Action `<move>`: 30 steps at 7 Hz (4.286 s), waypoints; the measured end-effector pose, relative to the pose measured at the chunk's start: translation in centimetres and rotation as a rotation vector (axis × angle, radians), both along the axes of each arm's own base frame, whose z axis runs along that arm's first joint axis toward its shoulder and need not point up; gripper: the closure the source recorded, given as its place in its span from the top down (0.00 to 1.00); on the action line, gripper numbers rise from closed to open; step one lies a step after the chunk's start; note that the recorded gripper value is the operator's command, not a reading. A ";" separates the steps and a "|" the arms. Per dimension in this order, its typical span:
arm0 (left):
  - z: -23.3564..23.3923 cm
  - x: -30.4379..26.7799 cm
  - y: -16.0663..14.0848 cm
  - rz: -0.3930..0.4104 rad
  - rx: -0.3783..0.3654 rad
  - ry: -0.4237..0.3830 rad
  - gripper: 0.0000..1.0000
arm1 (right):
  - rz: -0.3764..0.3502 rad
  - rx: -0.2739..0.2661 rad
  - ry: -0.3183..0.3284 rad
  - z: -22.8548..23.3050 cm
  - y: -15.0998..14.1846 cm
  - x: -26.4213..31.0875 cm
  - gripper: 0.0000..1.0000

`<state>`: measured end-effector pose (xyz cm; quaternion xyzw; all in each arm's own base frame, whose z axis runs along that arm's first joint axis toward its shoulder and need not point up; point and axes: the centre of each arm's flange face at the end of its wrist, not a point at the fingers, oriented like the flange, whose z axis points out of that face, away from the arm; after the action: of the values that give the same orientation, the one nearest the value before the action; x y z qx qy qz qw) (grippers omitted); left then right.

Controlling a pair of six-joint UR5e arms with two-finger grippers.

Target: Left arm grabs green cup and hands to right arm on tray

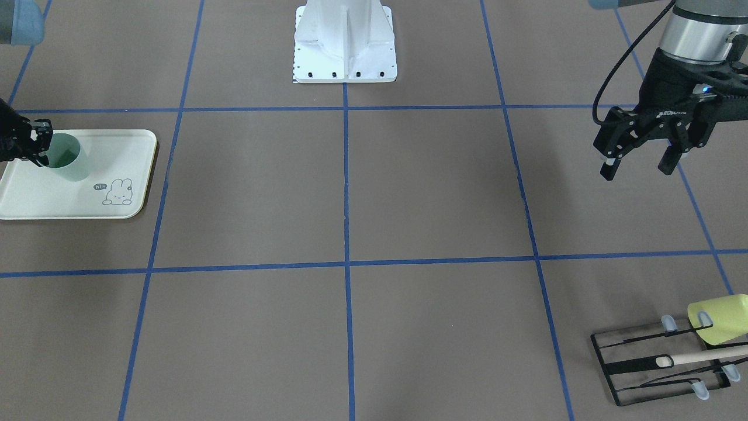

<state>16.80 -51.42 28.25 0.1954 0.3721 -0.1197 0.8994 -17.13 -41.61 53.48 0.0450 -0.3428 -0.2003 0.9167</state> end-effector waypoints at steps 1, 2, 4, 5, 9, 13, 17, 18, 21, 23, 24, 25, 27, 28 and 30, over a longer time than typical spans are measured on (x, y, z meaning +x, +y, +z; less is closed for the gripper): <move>0.1 0.0 0.0 0.001 -0.001 0.000 1.00 | -0.019 0.013 -0.001 1.2 -0.1 -0.2 0.00; 0.1 -0.1 0.1 0.001 -0.001 0.000 1.00 | -0.033 0.037 -0.011 2.3 -0.3 -0.4 0.00; 0.1 -0.1 0.1 0.001 -0.001 -0.001 1.00 | -0.042 0.063 -0.030 3.3 -0.5 -0.6 0.41; 0.2 0.0 0.0 0.001 -0.003 -0.002 1.00 | -0.048 0.061 -0.042 3.4 -0.4 -0.7 0.88; 0.8 -0.2 0.0 0.002 -0.012 -0.009 1.00 | -0.058 0.058 -0.087 2.4 -0.5 -0.5 0.99; 4.3 -7.7 -0.1 0.085 -0.015 -0.016 1.00 | 0.073 -0.009 -0.238 0.7 -2.5 7.2 0.99; 18.0 -18.7 3.4 0.273 -0.039 -0.116 1.00 | 0.201 -0.091 -0.203 -0.3 -5.9 12.7 0.99; 22.2 -21.0 4.5 0.325 -0.049 -0.134 1.00 | 0.202 -0.094 -0.184 -0.7 -6.8 14.0 0.99; 34.0 -27.7 7.3 0.391 -0.073 -0.004 1.00 | 0.162 -0.062 -0.090 -1.2 -8.8 19.8 0.99; 38.0 -29.2 8.4 0.375 -0.103 -0.016 1.00 | 0.167 -0.068 0.004 1.0 -8.0 22.1 0.99; 38.4 -29.4 8.6 0.371 -0.112 -0.037 1.00 | 0.171 -0.091 0.059 2.8 -7.0 22.7 0.99; 38.3 -29.5 8.4 0.367 -0.114 -0.049 1.00 | 0.174 -0.119 0.084 4.2 -6.5 22.9 0.99; 37.4 -29.4 8.0 0.337 -0.143 -0.082 1.00 | 0.174 -0.214 0.039 8.6 -4.8 22.6 0.99; 36.9 -28.9 7.7 0.327 -0.156 -0.089 1.00 | 0.177 -0.240 0.014 9.8 -4.2 22.6 0.99; 36.4 -28.2 7.5 0.330 -0.161 -0.097 1.00 | 0.182 -0.266 -0.006 11.1 -3.2 22.6 0.99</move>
<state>-11.36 -43.94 64.60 0.0649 0.3447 0.0095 0.9364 5.43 -44.85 64.57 -0.0453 -0.3633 -0.0691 0.9280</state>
